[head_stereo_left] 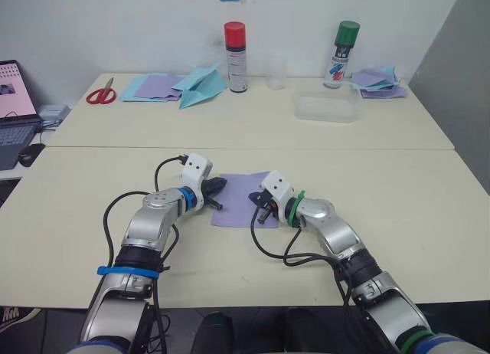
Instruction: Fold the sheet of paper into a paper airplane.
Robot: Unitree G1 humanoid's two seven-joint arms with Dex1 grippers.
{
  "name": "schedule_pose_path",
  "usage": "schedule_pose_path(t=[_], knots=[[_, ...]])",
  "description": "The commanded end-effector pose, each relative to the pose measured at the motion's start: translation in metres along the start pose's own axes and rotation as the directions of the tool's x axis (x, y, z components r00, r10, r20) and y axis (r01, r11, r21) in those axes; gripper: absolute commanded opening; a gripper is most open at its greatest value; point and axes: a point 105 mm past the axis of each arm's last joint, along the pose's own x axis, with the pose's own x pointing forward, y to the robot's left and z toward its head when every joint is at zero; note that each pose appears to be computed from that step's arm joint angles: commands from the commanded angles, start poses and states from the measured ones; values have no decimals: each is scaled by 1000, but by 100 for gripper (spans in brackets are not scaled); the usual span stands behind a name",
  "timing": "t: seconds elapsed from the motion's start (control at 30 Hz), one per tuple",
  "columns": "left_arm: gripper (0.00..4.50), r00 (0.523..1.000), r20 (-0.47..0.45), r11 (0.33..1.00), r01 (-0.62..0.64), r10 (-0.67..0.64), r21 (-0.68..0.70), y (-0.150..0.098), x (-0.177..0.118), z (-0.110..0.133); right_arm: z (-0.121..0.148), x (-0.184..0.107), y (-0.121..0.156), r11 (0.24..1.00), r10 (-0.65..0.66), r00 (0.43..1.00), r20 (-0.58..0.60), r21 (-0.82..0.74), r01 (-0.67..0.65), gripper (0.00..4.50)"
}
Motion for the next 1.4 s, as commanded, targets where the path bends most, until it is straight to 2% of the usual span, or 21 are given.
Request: schedule_pose_path(t=[0.03, 0.13, 0.23, 0.33, 0.4, 0.5, 0.57, 0.7, 0.9, 1.03, 1.2, 1.3, 1.4], knots=[[0, 996, 40, 996, -85, 86, -6, 18, -6, 5, -22, -3, 0, 999, -9, 997, -76, 42, 12, 4], [0, 981, 175, 996, -78, 83, -31, 19, -16, 29, -22, -2, -1, 999, -12, 997, -76, 44, 16, 4], [0, 947, 320, 998, -13, 33, -65, 11, -33, 59, -21, -1, 0, 999, -13, 997, -73, 44, 16, 4], [0, 920, 388, 998, 62, -49, -19, -5, -51, 76, -20, 0, 0, 999, -12, 998, -68, 49, 15, 4], [0, 927, 352, 992, 125, -129, 35, -24, -56, 71, -19, 1, 1, 999, -11, 998, -65, 52, 14, 4], [0, 952, 231, 978, 185, -203, 96, -46, -53, 49, -19, 3, 1, 998, -9, 998, -62, 55, 12, 4], [0, 972, 148, 981, 171, -183, 91, -47, -46, 30, -17, 3, 1, 998, -9, 998, -56, 58, 12, 4], [0, 989, 77, 985, 118, -128, 124, -43, -31, 6, -12, 3, -1, 998, -16, 999, -28, 62, 18, 4], [0, 984, -37, 976, 179, -176, 127, -55, -23, -25, 5, 0, -4, 997, -20, 999, 45, 72, 17, 4], [0, 982, -82, 973, 179, -169, 143, -51, -23, -35, 19, -4, -11, 995, -53, 993, 105, 86, 44, 94], [0, 980, -86, 971, 189, -177, 149, -51, -23, -35, 37, -13, -35, 980, -194, 964, 179, 82, 182, 277], [0, 980, -87, 969, 193, -181, 155, -52, -21, -34, 36, -20, -56, 950, -295, 941, 163, 150, 272, 277], [0, 979, -89, 968, 196, -183, 156, -52, -20, -34, 32, -22, -66, 926, -331, 934, 134, 237, 294, 277]])
